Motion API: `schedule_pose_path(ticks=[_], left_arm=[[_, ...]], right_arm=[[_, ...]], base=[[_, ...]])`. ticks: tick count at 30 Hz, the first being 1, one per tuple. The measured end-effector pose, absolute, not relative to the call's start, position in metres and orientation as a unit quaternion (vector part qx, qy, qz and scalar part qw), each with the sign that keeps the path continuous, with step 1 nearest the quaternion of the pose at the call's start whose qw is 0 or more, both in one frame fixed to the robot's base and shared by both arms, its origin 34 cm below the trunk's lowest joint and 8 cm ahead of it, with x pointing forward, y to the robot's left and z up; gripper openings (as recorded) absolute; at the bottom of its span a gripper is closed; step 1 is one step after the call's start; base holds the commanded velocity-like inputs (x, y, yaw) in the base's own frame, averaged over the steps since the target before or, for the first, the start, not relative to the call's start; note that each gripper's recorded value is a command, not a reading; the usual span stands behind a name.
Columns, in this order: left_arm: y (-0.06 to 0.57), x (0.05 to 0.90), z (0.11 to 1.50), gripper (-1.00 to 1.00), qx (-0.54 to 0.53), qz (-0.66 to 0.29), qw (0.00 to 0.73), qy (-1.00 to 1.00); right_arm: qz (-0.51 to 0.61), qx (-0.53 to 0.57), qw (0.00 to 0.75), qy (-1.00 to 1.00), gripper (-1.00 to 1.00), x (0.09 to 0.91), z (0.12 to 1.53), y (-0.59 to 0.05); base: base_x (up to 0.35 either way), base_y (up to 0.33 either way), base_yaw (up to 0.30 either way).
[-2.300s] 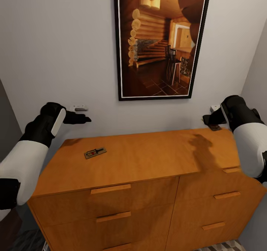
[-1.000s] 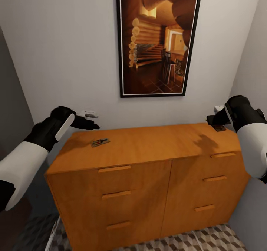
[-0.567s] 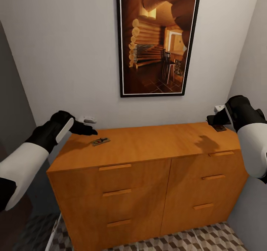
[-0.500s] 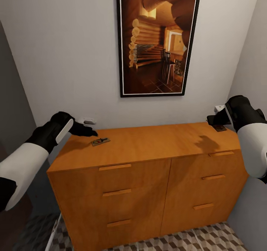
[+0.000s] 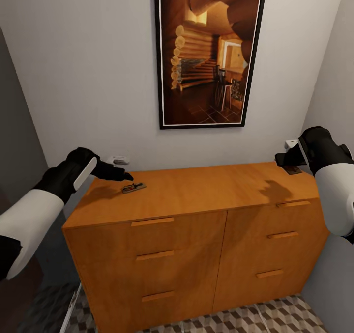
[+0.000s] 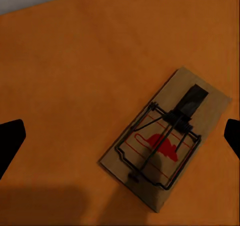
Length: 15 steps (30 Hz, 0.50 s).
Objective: Take the four mousetraps from the cabinet in the bathroom and place them on the bathroom floor. Make sure all four end up on the same floor surface, and ensure that at least two of them are either under or directly next to the same bathroom sink.
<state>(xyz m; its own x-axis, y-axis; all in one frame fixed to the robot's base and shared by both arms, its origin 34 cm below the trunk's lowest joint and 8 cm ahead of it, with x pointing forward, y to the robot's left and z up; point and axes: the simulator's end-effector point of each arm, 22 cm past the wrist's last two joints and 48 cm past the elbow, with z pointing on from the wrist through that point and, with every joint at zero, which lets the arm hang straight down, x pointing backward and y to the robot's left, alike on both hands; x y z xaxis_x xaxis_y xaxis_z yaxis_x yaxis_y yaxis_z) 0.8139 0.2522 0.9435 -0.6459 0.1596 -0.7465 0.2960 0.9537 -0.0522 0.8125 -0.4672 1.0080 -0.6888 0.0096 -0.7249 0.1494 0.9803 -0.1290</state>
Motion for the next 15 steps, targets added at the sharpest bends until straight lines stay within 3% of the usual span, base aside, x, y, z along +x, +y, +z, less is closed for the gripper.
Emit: schedule_pose_path(ticks=[15], left_arm=[[0.227, 0.813, 0.961, 1.0, 0.149, -0.094, 0.418, 0.891]], right_arm=[[-0.091, 0.044, 0.392, 0.914, -1.0, 0.812, 1.008, -0.468]], base=[[0.0, 0.0, 0.0]])
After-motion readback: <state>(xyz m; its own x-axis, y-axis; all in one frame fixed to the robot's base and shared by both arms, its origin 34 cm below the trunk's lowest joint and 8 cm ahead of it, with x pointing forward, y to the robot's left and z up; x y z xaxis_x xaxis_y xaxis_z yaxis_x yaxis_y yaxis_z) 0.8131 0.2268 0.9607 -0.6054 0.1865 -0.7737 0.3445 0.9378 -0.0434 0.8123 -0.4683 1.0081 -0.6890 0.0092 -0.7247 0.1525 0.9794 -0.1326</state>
